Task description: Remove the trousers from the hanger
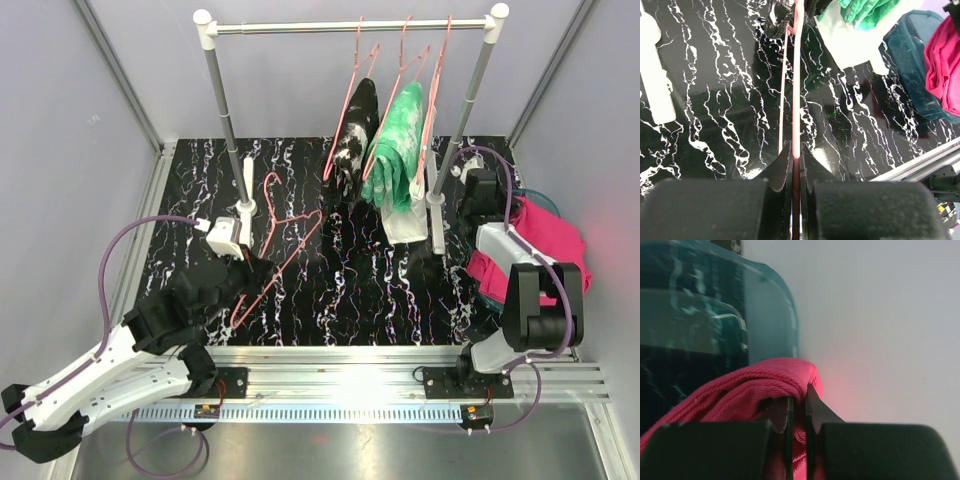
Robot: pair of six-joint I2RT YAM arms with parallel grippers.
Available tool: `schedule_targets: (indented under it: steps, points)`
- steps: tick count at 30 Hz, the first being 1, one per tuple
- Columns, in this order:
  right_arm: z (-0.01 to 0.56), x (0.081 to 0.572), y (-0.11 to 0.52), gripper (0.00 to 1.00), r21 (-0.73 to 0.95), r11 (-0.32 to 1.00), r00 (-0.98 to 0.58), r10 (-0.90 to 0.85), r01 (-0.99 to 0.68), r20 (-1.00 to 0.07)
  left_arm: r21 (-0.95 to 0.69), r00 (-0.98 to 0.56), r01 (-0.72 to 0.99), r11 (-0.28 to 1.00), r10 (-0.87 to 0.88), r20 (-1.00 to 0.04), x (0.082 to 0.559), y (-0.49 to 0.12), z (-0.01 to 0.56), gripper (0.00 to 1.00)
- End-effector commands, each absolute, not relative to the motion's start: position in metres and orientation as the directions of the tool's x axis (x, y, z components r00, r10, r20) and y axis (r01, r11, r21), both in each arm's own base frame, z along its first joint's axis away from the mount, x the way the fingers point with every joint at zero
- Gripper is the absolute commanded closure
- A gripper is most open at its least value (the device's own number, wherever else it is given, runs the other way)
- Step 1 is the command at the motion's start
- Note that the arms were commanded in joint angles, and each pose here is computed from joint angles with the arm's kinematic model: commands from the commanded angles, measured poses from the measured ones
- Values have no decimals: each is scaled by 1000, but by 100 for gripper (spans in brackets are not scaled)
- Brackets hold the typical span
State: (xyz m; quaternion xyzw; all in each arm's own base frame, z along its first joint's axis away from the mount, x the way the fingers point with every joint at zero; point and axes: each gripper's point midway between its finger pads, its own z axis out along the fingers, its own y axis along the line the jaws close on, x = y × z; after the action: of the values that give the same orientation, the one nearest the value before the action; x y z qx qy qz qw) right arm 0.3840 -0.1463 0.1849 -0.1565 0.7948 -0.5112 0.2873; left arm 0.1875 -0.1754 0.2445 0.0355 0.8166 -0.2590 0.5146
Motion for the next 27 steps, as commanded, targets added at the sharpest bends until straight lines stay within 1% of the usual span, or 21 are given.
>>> schedule_targets:
  steps: [1,5,6,7,8,9,10,11,13,14,15,16,17,19,20,21,22,23,24,25,27]
  points:
    - [174,424,-128,100,-842,537,-688,-590,57,-423,-419,-409,328,846,-273,-871,192,-173,277,100]
    - [138,432,-107,100,-762,644,-671,-591,-60,-447,-411,-404,321,853,-270,-874,191,-169,279,100]
    - [131,433,-100,100,-727,684,-666,-571,-62,-480,-409,-403,320,855,-268,-875,191,-169,279,100]
    - [119,432,-88,100,-678,724,-653,-575,-126,-492,-406,-402,318,857,-266,-876,191,-168,279,100]
    - [111,425,-94,100,-643,752,-678,-547,-141,-491,-403,-404,316,859,-263,-876,191,-167,279,100]
    - [103,423,-85,100,-579,799,-682,-515,-163,-519,-406,-403,317,857,-266,-876,191,-167,280,100]
    - [87,415,-63,100,-469,843,-684,-506,-263,-525,-408,-403,318,856,-267,-875,191,-167,281,100]
    - [90,418,-61,100,-440,860,-687,-484,-260,-542,-408,-406,318,856,-266,-874,191,-168,281,100]
    - [86,418,-71,98,-415,899,-741,-372,-138,-559,-411,-404,322,853,-269,-874,190,-168,284,100]
    - [88,420,-70,94,-395,910,-746,-349,-126,-567,-410,-409,321,854,-266,-873,190,-168,283,100]
    - [85,418,-71,87,-380,919,-760,-321,-105,-565,-413,-407,323,852,-269,-873,189,-168,285,100]
    - [87,418,-79,76,-404,913,-771,-290,-47,-567,-414,-405,323,851,-271,-873,189,-167,288,100]
    - [92,419,-82,62,-400,916,-770,-258,-4,-583,-411,-405,321,853,-268,-874,189,-166,288,100]
    - [102,418,-86,50,-356,932,-755,-181,74,-630,-400,-397,323,858,-261,-880,189,-164,291,100]
    - [109,418,-86,46,-323,941,-743,-146,99,-654,-394,-394,318,862,-258,-882,189,-162,292,100]
    - [124,418,-84,44,-252,953,-706,-63,166,-706,-380,-392,317,869,-245,-887,191,-162,292,100]
    - [135,417,-85,42,-185,963,-684,-1,196,-729,-366,-395,315,876,-230,-890,191,-161,292,100]
    - [145,416,-84,35,-125,966,-661,59,227,-748,-365,-386,311,878,-234,-892,192,-159,299,100]
    - [163,413,-81,31,-41,961,-614,142,274,-776,-351,-385,311,883,-220,-896,193,-160,301,100]
    - [169,407,-78,28,11,955,-603,197,297,-773,-344,-385,308,887,-215,-898,194,-159,302,100]
    - [187,395,-85,26,61,932,-555,264,357,-789,-339,-373,303,891,-216,-902,194,-156,312,100]
